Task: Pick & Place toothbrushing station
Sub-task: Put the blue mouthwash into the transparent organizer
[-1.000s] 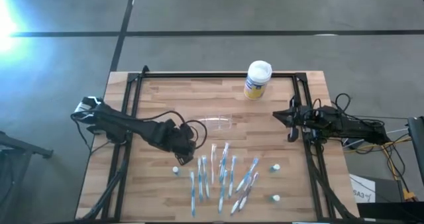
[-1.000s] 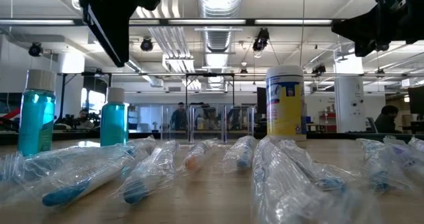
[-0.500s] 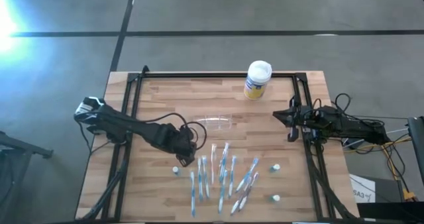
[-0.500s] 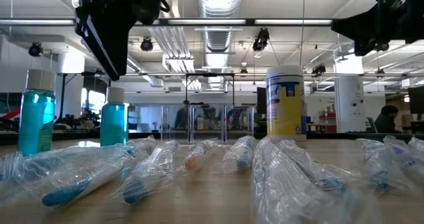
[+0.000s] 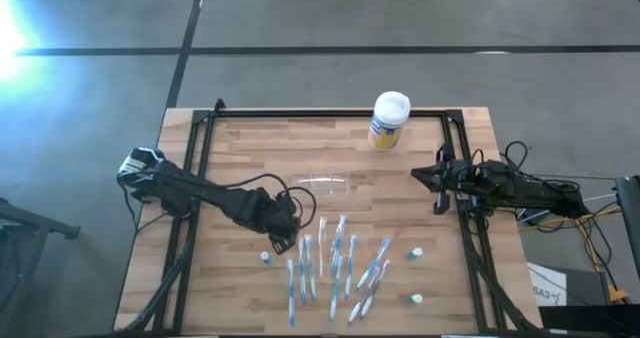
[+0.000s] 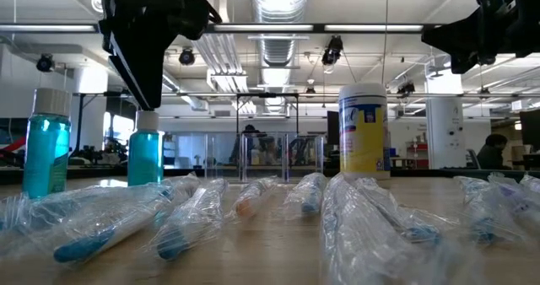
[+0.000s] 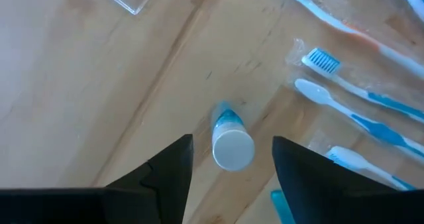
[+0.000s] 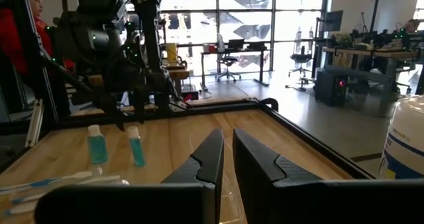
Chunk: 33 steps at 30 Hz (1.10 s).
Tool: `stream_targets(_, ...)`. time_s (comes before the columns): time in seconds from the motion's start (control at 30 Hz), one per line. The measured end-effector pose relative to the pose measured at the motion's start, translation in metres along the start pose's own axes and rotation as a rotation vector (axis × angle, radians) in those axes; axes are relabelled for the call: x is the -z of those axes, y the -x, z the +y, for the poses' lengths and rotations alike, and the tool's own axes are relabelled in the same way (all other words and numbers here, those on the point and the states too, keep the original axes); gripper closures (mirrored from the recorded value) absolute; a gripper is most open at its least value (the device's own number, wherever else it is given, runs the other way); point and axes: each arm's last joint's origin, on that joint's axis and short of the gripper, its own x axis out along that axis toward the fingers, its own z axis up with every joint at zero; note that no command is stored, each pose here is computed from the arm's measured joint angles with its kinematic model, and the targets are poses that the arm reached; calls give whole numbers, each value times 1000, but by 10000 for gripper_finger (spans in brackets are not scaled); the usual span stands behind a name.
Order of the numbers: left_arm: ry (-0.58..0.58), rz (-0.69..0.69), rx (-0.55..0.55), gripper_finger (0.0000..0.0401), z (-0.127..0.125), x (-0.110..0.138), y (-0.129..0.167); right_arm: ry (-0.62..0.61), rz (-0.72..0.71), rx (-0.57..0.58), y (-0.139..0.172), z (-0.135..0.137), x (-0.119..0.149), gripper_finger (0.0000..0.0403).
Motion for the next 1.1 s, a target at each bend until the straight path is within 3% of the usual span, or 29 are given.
stream_targets(0.63,-229,17,-49,190,-4,0,-14,0,0,0,0,0,0,369)
stream_targets(1.1,-150,37,-29,190,-5,0,-14,0,0,0,0,0,0,369)
